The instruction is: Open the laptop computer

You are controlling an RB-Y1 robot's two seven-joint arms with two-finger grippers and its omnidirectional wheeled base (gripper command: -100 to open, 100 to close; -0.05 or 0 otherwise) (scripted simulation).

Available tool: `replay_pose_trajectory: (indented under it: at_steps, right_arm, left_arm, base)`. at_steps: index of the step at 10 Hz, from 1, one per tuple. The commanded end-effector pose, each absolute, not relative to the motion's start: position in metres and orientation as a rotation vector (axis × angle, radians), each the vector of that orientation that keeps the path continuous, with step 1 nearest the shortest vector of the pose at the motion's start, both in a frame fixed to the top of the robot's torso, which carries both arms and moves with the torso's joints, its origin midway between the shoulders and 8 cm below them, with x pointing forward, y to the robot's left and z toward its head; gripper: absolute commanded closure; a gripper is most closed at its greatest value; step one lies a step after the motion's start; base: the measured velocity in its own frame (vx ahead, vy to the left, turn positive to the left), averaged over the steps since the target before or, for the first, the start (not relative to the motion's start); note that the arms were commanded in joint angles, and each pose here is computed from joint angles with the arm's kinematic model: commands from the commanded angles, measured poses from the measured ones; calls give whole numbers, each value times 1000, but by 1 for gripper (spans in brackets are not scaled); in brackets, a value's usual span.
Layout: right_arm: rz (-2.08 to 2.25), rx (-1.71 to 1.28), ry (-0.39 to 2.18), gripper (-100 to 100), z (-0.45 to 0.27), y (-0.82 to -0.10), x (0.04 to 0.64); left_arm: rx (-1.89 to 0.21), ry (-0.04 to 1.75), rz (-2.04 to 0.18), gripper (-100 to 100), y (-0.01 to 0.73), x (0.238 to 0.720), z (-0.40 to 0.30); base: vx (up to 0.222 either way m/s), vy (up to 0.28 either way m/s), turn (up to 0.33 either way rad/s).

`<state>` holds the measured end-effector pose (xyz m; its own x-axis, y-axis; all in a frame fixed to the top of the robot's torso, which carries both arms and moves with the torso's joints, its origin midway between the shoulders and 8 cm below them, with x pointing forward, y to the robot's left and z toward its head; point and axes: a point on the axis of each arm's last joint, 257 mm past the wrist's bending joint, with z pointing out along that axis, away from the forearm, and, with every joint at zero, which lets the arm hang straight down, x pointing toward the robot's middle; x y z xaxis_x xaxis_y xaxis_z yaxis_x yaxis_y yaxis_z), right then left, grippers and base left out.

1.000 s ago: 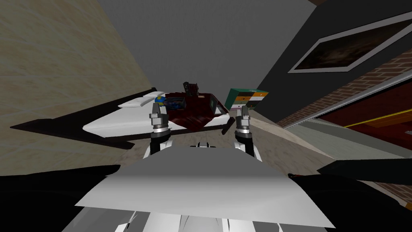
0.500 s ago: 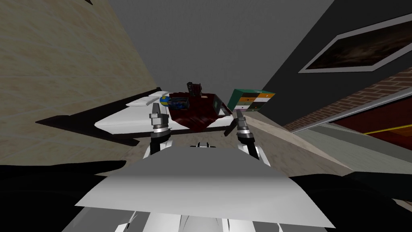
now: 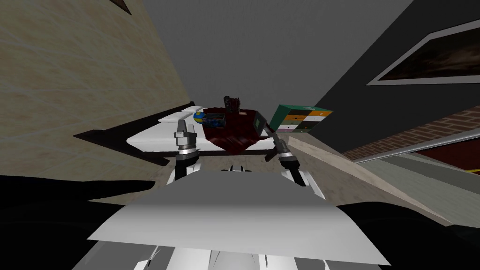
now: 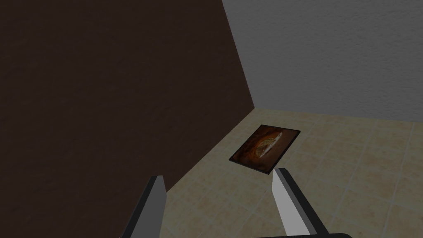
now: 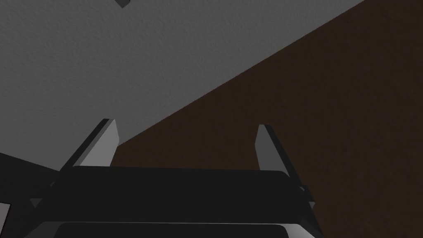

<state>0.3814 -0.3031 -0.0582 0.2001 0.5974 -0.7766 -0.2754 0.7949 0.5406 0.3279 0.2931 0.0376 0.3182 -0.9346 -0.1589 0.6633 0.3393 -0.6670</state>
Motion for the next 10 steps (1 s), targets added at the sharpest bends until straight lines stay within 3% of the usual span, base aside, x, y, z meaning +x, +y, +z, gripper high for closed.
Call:
replay_pose_trajectory:
  at_steps: [1, 10]
  right_arm:
    - [447, 267, 1346, -100, -88, -333, 384]
    - [-10, 138, 1579, -100, -140, -425, 379]
  left_arm:
    - [-543, 587, -1121, 0, 293, 328, 38]
    - [-543, 587, -1121, 0, 293, 328, 38]
  base:
    - [69, 83, 132]
    - [42, 60, 91]
